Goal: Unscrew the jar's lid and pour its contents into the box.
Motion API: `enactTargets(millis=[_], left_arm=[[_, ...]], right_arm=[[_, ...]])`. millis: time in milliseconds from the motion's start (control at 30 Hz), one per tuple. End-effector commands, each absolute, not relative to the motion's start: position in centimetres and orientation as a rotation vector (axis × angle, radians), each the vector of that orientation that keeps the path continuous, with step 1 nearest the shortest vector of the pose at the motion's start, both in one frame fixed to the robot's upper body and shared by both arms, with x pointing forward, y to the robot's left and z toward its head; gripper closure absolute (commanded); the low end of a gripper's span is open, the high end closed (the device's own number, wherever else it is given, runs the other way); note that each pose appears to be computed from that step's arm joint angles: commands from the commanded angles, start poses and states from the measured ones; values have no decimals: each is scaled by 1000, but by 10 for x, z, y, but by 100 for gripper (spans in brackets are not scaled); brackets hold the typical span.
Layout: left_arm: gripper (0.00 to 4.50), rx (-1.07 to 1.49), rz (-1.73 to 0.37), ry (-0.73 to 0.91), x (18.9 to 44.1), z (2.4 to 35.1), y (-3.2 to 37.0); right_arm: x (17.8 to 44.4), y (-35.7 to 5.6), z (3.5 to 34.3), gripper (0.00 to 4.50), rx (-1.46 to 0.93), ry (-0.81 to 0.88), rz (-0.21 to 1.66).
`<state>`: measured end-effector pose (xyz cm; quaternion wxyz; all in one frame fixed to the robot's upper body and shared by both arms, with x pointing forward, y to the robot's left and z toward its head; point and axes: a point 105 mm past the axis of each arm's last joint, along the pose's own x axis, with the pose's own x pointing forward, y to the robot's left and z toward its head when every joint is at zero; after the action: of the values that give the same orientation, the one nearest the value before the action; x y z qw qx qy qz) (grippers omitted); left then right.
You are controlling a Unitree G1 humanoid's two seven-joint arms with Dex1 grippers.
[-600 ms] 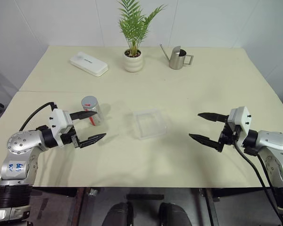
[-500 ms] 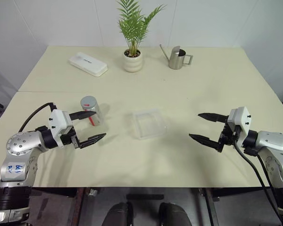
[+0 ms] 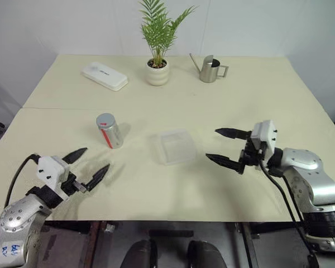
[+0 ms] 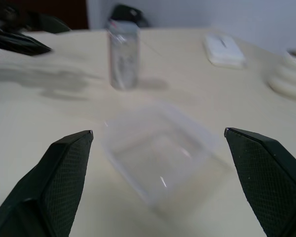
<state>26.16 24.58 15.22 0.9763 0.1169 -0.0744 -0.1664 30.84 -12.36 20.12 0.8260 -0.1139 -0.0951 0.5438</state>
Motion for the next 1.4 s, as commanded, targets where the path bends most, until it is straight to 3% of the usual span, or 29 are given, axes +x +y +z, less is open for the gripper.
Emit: enactTargets(millis=[33, 400, 900, 1000, 1233, 1400], left_arm=[[5, 239, -183, -203, 271, 164, 248], [5, 190, -108, -217, 321, 160, 215], [5, 220, -102, -226, 365, 154, 205], [59, 216, -124, -242, 368, 155, 201], [254, 202, -124, -287, 374, 159, 201], [254, 140, -219, -358, 363, 174, 197]], right_arm=[[306, -104, 224, 0, -240, -287, 1185], [299, -64, 245, 0, -177, -374, 1241], [293, -48, 248, 0, -117, -399, 1266], [293, -47, 248, 0, -111, -400, 1262], [293, -49, 241, 0, -83, -388, 1237], [294, -50, 236, 0, -72, -366, 1213]])
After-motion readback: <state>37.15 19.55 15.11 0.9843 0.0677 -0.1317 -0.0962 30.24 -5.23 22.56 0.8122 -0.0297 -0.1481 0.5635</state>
